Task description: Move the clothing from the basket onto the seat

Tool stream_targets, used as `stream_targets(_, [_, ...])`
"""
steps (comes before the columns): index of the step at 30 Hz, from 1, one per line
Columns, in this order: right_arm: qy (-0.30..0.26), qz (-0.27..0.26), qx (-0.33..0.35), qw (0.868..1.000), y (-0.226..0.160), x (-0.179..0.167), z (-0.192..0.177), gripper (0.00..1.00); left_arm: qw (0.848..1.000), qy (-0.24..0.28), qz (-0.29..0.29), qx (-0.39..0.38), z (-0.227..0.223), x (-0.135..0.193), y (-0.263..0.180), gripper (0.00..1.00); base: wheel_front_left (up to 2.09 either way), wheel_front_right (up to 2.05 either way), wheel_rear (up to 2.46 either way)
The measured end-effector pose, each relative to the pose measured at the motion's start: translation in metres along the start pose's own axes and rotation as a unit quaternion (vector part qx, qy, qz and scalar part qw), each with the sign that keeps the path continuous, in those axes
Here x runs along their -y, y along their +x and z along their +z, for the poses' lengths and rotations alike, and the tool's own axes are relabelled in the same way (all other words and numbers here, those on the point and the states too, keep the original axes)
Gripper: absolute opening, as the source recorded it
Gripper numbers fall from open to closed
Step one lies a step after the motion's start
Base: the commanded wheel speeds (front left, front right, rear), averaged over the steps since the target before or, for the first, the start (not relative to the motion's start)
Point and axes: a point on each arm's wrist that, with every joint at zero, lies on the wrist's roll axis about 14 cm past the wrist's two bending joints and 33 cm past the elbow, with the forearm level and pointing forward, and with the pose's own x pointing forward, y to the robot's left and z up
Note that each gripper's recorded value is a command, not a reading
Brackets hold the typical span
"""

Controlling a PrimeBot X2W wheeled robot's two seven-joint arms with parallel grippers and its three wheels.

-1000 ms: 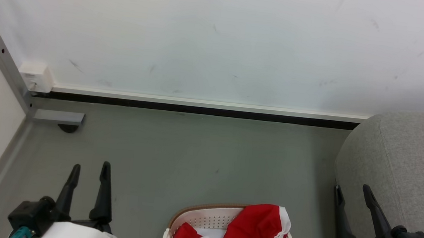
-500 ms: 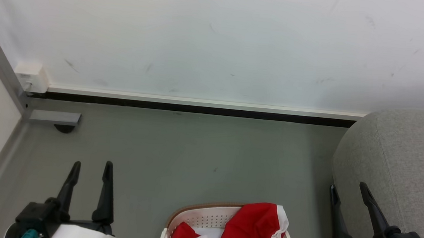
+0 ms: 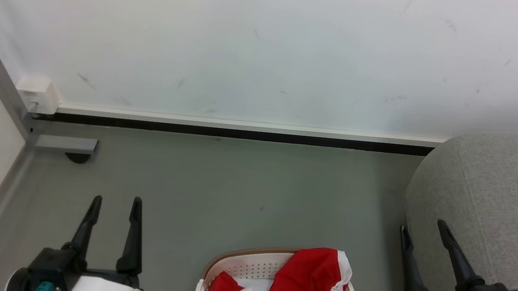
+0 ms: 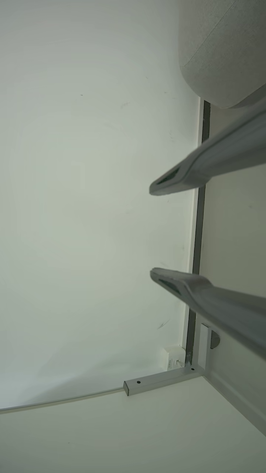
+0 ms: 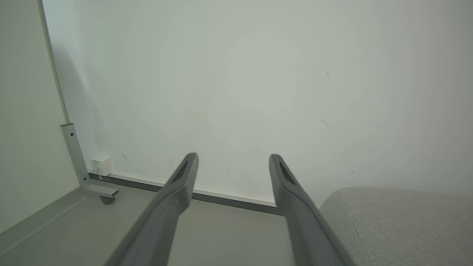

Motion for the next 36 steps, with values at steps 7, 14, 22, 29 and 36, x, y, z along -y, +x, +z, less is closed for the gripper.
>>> stream_targets(7, [0.000, 0.001, -0.001, 1.000, 0.001, -0.001, -0.001, 1.00, 1.000, -0.001, 0.000, -0.003, -0.002, 0.000, 0.000, 1.00, 0.00, 0.00, 0.00])
stream_targets(14, [-0.004, 0.002, -0.002, 1.000, 0.001, 0.000, -0.001, 1.00, 1.000, -0.007, -0.003, -0.004, -0.003, 0.003, 0.000, 1.00, 0.00, 0.00, 0.00])
stream_targets(22, [-0.008, -0.013, 0.008, 1.000, 0.013, 0.013, 0.003, 1.00, 0.999, -0.025, -0.031, -0.012, -0.015, 0.020, 0.022, 1.00, 0.00, 0.00, 0.00])
stream_targets(29, [-0.015, -0.035, 0.016, 0.999, 0.038, 0.037, 0.001, 1.00, 0.994, -0.036, -0.089, -0.048, -0.055, 0.052, 0.058, 1.00, 0.00, 0.00, 0.00])
stream_targets(36, [-0.024, -0.063, 0.009, 0.998, 0.056, 0.064, -0.014, 1.00, 0.968, -0.014, -0.178, -0.175, -0.156, 0.091, 0.060, 1.00, 0.00, 0.00, 0.00])
